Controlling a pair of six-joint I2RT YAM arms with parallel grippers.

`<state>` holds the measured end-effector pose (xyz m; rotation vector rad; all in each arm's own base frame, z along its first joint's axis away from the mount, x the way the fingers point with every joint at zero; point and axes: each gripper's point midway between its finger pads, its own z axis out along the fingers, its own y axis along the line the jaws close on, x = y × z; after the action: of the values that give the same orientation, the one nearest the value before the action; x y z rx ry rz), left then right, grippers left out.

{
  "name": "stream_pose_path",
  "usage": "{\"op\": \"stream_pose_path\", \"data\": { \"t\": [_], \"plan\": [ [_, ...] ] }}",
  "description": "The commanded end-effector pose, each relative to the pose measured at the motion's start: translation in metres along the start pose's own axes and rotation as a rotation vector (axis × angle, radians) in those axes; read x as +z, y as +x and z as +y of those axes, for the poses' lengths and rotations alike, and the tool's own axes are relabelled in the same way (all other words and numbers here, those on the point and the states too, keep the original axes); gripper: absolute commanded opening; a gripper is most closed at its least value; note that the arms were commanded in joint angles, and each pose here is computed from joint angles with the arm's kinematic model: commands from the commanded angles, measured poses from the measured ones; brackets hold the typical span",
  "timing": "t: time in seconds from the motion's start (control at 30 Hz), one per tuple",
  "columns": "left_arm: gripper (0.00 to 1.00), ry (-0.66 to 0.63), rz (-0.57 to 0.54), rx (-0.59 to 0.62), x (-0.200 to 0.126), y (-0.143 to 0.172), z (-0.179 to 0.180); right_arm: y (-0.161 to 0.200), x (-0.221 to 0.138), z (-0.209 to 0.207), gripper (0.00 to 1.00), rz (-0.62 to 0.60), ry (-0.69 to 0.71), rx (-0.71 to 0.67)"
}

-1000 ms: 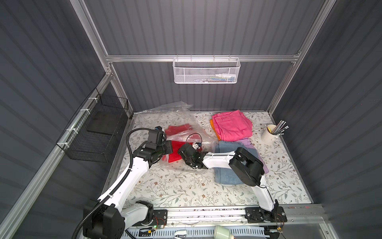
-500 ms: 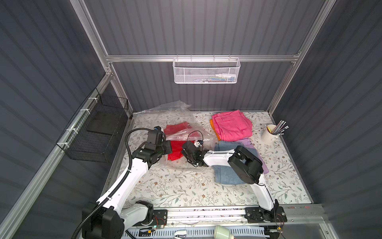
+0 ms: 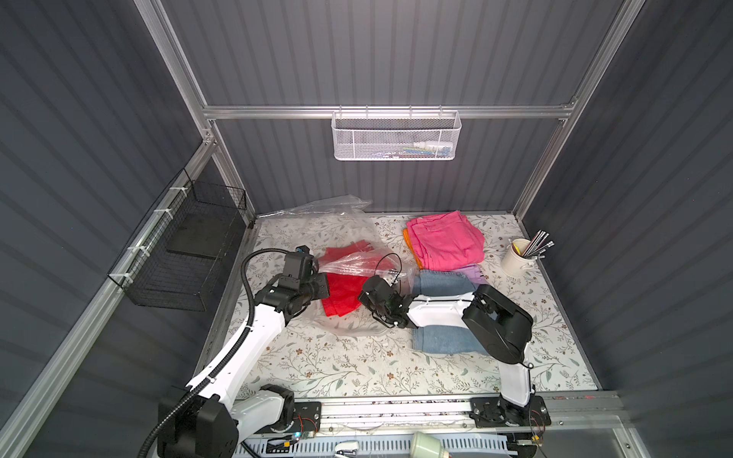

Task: Take the trousers out of the vacuum bag
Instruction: Take out the trousers from the vacuum bag.

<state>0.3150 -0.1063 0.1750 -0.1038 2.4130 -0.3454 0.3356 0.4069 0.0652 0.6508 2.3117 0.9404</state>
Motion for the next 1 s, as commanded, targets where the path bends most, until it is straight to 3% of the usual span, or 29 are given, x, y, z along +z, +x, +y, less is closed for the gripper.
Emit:
{"op": "stream_pose_path", "data": {
  "t": [0.0, 0.1, 0.4, 0.7, 0.97],
  "plan": [
    [0.00, 0.008, 0.005, -0.013, 0.001, 0.001, 0.000, 0.016, -0.004, 0.037, 0.00, 0.038, -0.099, -0.025],
    [0.00, 0.009, 0.015, -0.014, 0.003, 0.002, 0.000, 0.018, -0.010, 0.050, 0.00, 0.051, -0.131, -0.028],
    [0.00, 0.021, 0.017, -0.020, 0.006, 0.003, -0.002, -0.023, -0.057, 0.055, 0.00, -0.028, -0.182, -0.073],
    [0.00, 0.075, 0.011, -0.037, 0.009, -0.007, -0.015, 0.023, -0.054, 0.072, 0.00, 0.082, -0.227, -0.075],
    [0.00, 0.073, 0.016, -0.034, 0.010, -0.005, -0.014, -0.003, -0.065, 0.059, 0.00, 0.019, -0.215, -0.083]
  ]
}}
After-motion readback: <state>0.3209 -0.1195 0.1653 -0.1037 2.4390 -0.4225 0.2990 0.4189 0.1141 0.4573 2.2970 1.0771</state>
